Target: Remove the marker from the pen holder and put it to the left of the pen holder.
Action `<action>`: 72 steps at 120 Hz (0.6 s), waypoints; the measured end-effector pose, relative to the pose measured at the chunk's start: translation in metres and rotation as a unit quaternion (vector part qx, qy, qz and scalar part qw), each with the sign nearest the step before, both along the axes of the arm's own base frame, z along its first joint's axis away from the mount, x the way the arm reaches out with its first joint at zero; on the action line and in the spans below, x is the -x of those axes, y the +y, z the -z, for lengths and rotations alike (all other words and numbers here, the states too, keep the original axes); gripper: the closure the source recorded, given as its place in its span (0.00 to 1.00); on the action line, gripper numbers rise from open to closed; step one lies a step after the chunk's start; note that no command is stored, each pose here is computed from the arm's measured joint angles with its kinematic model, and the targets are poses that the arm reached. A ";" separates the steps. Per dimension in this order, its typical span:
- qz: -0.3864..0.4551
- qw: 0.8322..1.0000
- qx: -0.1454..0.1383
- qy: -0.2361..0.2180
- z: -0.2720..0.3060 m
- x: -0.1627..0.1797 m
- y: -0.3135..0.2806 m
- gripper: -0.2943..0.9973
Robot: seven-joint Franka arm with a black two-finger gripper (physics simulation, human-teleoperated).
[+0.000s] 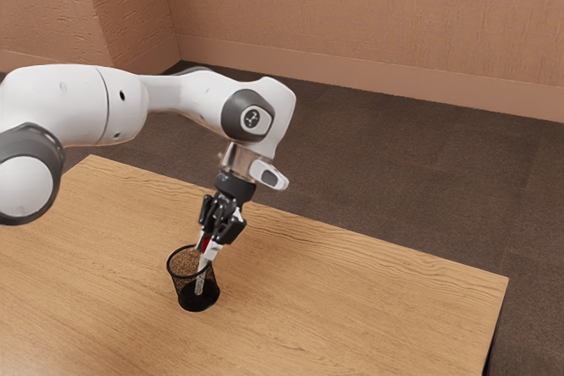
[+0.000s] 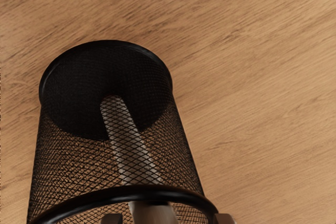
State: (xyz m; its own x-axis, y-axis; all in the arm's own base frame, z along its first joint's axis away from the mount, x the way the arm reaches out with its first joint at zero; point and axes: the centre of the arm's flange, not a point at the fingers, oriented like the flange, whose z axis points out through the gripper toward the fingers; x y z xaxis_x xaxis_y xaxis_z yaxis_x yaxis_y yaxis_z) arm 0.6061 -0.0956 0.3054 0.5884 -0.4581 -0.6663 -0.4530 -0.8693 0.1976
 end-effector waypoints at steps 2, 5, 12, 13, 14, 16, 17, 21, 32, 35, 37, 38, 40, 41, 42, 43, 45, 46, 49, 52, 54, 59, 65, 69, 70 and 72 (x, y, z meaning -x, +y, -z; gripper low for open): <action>0.000 1.000 0.000 0.000 0.000 0.000 0.000 0.64; 0.000 1.000 -0.001 -0.001 0.000 0.000 0.000 0.65; 0.000 1.000 -0.001 -0.002 -0.001 -0.001 0.000 0.68; 0.000 1.000 -0.001 -0.002 -0.001 -0.001 0.000 0.69; 0.000 1.000 -0.001 -0.002 -0.001 -0.001 0.000 0.69; 0.000 1.000 -0.001 -0.003 -0.002 -0.001 0.000 0.70; 0.000 1.000 -0.001 -0.003 -0.002 -0.001 0.000 0.70; -0.001 1.000 -0.002 -0.004 -0.003 -0.001 0.000 0.72; -0.002 1.000 -0.002 -0.006 -0.006 -0.001 0.000 0.75; -0.002 1.000 -0.003 -0.008 -0.008 -0.001 0.000 0.76; -0.002 1.000 -0.003 -0.009 -0.009 -0.001 0.000 0.77; -0.002 1.000 -0.003 -0.009 -0.010 -0.001 0.000 0.77; -0.002 1.000 -0.003 -0.010 -0.011 -0.001 0.001 0.77; -0.002 1.000 -0.003 -0.010 -0.012 -0.001 0.001 0.78; -0.002 1.000 -0.004 -0.011 -0.013 -0.001 0.001 0.78; -0.002 1.000 -0.004 -0.011 -0.013 -0.001 0.001 0.78; -0.002 1.000 -0.004 -0.012 -0.014 0.000 0.001 0.78; -0.002 1.000 -0.004 -0.012 -0.015 0.000 0.001 0.79; -0.002 1.000 -0.005 -0.013 -0.017 0.000 0.002 0.79; -0.001 1.000 -0.005 -0.013 -0.018 0.000 0.002 0.80; -0.001 1.000 -0.006 -0.013 -0.019 0.001 0.002 0.80; -0.002 1.000 -0.009 -0.012 -0.023 0.002 0.004 0.81; -0.002 1.000 -0.012 -0.014 -0.033 0.003 0.005 0.82; -0.002 1.000 -0.015 -0.016 -0.040 0.005 0.006 0.82; -0.002 1.000 -0.015 -0.016 -0.042 0.005 0.006 0.82; -0.002 1.000 -0.016 -0.016 -0.046 0.006 0.007 0.82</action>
State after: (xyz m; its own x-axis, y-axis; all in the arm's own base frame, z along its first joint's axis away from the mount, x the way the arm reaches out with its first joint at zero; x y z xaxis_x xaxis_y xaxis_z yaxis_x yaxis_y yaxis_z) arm 0.6001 -0.0887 0.3511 0.6120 -0.4337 -0.6614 -0.4549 -0.8771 0.1542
